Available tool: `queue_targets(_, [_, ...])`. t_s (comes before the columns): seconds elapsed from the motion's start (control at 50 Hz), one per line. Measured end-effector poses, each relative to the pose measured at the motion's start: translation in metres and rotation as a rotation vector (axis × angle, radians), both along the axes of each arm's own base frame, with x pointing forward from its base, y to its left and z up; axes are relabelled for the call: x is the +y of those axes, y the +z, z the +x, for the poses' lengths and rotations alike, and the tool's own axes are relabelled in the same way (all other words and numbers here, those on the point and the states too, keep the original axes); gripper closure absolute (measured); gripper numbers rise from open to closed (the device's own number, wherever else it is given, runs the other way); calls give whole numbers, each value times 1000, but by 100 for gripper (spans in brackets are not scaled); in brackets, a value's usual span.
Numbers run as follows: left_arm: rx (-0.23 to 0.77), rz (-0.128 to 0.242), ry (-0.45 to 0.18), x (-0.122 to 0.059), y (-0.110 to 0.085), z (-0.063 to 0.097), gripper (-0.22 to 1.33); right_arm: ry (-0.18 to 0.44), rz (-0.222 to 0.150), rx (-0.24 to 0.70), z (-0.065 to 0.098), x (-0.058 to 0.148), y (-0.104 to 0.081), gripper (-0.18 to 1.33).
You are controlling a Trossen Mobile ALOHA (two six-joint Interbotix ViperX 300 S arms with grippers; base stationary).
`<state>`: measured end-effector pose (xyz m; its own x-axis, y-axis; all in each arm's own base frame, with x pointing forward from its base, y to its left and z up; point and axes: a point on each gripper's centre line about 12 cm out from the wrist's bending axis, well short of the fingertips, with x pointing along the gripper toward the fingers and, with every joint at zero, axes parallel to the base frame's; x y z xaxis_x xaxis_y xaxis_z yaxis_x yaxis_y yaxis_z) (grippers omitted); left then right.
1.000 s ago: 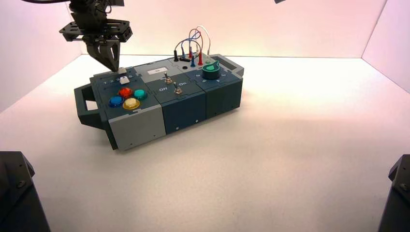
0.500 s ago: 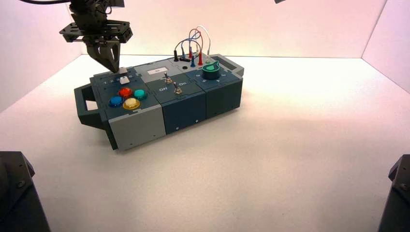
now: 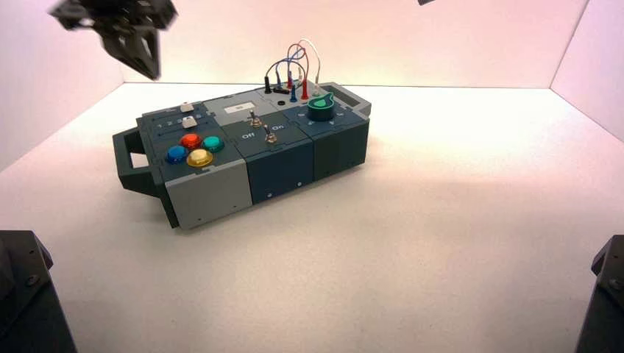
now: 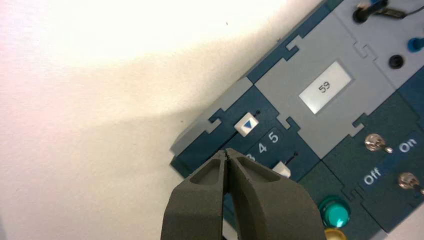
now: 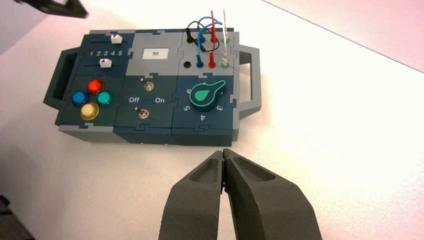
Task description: Move the top slider to position 4.
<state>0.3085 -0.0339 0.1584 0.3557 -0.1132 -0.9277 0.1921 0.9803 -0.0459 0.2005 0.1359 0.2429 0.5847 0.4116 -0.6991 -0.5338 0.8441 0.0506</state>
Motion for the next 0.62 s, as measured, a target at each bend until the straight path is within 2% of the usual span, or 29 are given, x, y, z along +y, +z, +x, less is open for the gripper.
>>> queue_targets(0.22, [-114,-12,19,7,40,-29,128,-2,5,2,0,0,0,129])
queue_targets(0.28, [-123,-16,23,7,43,-33,128,-2,5,2,0,0,0,129])
queue_targets(0.42, [-177,-23,29,9,56,-56,128,-4,5,5,0,0,0,129])
queue_targets(0.62, [-222,-28,29,9,65,-64,128,-4,-1,16,1,1,-3,129])
